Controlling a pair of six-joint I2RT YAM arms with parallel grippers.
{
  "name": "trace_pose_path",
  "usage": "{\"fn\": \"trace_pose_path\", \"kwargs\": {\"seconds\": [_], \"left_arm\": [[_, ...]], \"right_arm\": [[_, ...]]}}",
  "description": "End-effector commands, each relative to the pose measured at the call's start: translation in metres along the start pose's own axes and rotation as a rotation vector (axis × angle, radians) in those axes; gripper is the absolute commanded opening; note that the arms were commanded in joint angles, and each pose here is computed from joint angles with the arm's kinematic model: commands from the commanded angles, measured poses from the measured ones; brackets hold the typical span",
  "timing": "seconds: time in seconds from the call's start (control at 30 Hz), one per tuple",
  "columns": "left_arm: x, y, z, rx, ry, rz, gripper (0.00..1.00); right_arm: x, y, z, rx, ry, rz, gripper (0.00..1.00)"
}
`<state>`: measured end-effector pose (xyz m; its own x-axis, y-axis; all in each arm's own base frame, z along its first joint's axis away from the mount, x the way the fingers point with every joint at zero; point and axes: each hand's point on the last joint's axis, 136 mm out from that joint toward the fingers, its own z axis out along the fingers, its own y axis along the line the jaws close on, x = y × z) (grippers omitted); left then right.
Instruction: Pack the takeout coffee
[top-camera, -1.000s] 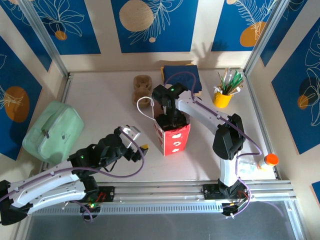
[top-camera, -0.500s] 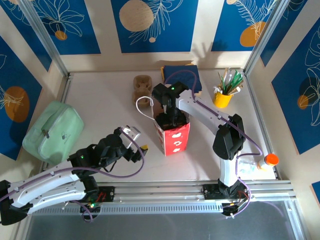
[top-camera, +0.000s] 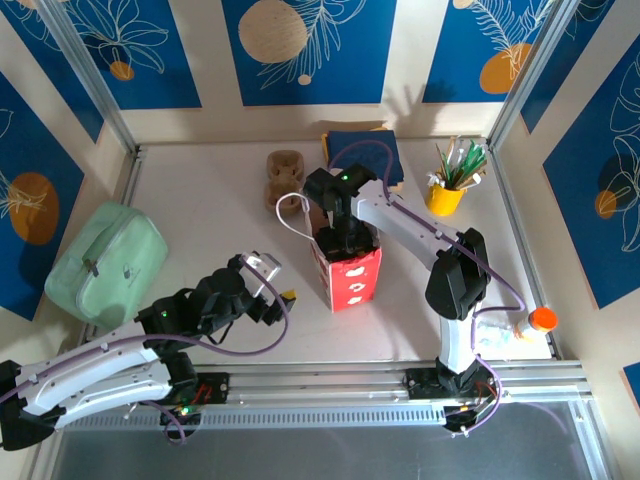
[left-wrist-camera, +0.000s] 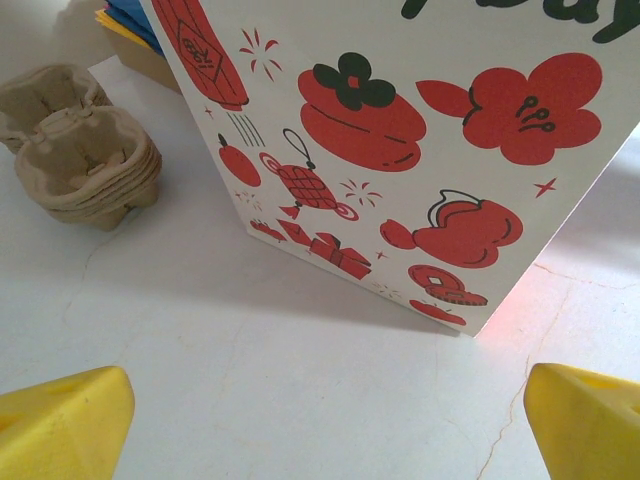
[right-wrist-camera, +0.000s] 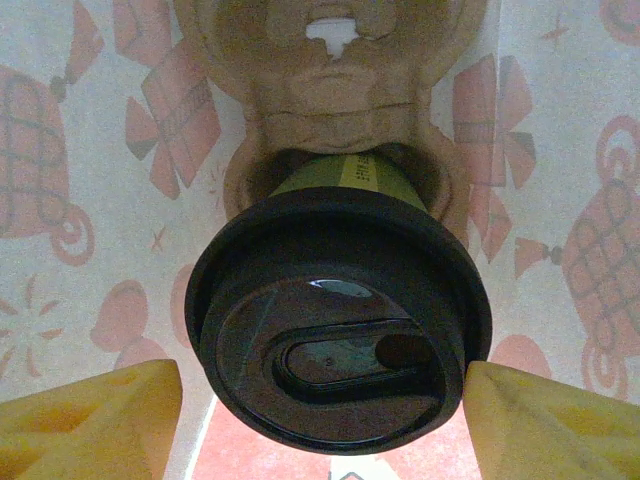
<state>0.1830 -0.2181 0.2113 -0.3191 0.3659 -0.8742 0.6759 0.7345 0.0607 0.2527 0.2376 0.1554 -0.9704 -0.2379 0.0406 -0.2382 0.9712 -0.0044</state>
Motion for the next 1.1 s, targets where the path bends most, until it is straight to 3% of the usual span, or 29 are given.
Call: {"fn": "trace_pose_path", "kwargs": {"seconds": [0.0,1.07], "left_arm": [[0.000,0.003,-0.003,-0.015,-0.006,-0.003,1.00],[-0.008,0.000,-0.003,-0.001,-0.010,-0.008,1.00]], "right_arm": [[0.005,-0.004,-0.017,0.020,-0.027,-0.007,0.74],[0.012,-0.007,-0.006,0.034,-0.019,-0.053,0.78]]}}
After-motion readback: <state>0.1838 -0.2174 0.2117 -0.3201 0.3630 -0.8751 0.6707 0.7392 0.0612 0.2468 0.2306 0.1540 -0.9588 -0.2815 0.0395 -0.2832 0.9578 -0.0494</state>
